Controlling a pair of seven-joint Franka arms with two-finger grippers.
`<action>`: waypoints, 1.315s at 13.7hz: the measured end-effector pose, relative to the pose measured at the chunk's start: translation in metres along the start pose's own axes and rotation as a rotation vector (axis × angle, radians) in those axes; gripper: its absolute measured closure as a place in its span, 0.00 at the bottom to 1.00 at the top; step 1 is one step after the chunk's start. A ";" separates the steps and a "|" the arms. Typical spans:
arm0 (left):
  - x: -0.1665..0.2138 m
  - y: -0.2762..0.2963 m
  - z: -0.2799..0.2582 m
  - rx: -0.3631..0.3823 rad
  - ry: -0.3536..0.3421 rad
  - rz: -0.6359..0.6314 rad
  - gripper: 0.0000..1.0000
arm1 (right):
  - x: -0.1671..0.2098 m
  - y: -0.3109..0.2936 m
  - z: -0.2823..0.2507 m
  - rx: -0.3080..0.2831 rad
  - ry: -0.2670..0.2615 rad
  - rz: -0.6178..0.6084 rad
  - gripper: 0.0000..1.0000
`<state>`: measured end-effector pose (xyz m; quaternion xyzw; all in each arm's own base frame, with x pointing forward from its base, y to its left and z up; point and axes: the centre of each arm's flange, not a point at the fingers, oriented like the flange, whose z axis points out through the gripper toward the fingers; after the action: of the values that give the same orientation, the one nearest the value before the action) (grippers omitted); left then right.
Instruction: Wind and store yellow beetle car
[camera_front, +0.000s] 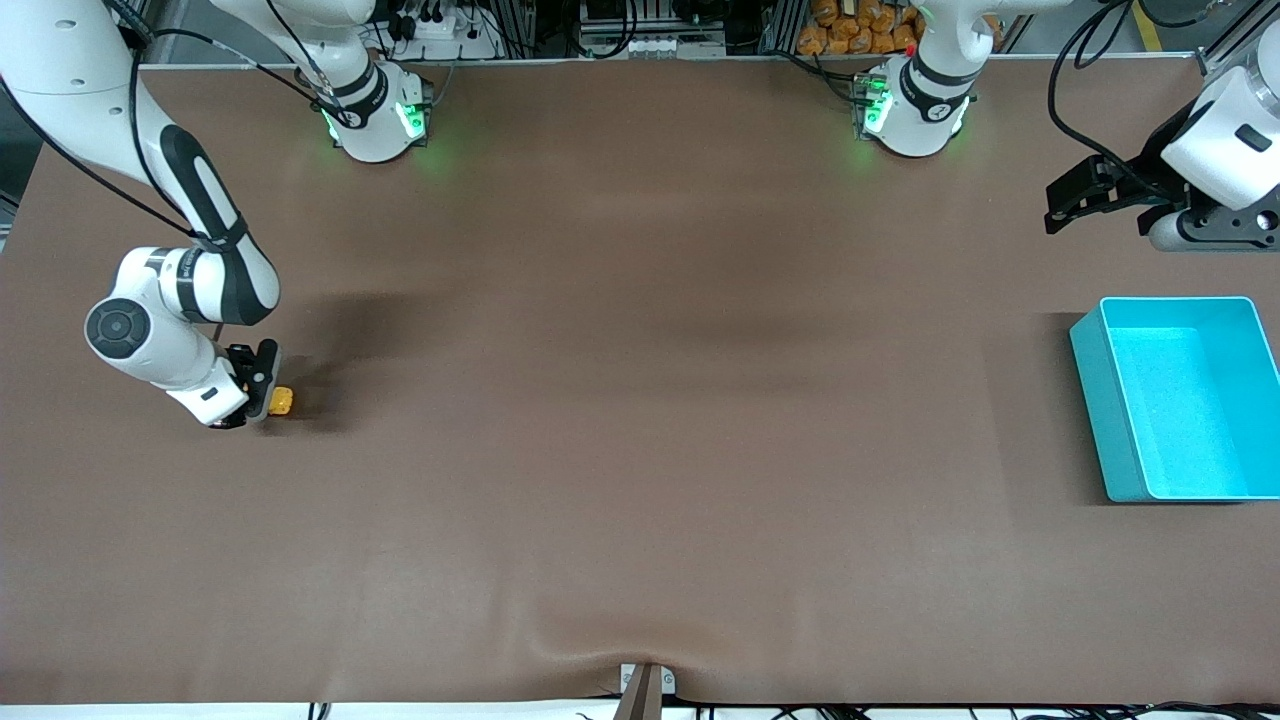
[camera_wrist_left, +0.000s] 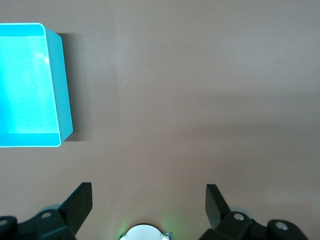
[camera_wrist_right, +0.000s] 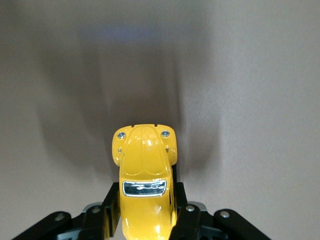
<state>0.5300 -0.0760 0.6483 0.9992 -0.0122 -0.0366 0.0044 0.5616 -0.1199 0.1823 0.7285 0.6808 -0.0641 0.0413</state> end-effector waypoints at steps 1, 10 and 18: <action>0.000 0.000 0.000 0.000 0.000 0.000 0.00 | -0.006 0.001 0.001 0.000 0.000 -0.001 0.55; 0.000 0.000 0.000 0.000 0.000 -0.001 0.00 | -0.062 0.020 0.018 0.058 0.017 0.066 0.07; 0.000 -0.001 0.000 0.000 0.000 -0.001 0.00 | -0.098 0.059 -0.048 0.153 0.088 0.139 0.00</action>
<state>0.5301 -0.0755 0.6483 0.9992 -0.0117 -0.0367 0.0045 0.6163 -0.2135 0.2428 0.7772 0.6227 -0.0809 -0.0400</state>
